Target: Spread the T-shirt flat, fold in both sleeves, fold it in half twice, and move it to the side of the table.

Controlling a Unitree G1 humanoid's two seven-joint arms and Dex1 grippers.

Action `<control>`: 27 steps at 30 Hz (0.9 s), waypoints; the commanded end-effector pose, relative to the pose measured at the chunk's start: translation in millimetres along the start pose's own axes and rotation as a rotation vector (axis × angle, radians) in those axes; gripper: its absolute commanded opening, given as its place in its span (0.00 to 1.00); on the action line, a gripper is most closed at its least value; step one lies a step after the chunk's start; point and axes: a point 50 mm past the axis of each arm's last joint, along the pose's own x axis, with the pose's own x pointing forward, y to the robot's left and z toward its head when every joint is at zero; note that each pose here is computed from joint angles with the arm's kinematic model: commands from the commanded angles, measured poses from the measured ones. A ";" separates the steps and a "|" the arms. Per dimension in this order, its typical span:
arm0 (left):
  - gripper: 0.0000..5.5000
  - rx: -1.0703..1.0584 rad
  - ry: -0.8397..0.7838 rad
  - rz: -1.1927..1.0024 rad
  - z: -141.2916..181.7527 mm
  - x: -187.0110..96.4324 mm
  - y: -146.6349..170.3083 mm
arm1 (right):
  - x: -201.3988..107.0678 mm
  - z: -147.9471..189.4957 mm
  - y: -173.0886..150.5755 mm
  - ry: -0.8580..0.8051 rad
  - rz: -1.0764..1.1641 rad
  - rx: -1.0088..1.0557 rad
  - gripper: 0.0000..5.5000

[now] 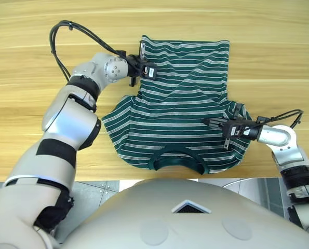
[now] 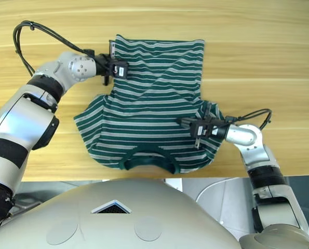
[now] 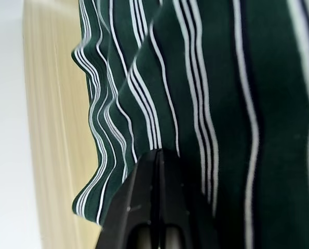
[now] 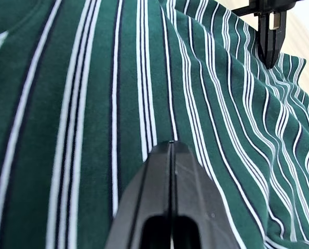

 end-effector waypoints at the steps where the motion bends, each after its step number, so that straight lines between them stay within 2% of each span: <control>1: 0.00 0.063 0.112 -0.083 -14.1 -2.4 -11.7 | 5.8 2.7 0.1 -0.005 0.008 -0.012 0.00; 9: 0.00 0.082 0.213 -0.051 -30.1 -11.2 -5.7 | 12.2 2.1 2.1 -0.009 0.014 -0.012 0.00; 17: 0.00 0.006 0.152 0.019 -31.4 -19.9 6.9 | 12.8 1.0 3.6 -0.010 0.016 -0.008 0.00; 27: 0.00 -0.022 0.002 0.407 -10.9 -31.6 66.7 | 14.5 0.9 3.5 -0.018 0.022 -0.007 0.00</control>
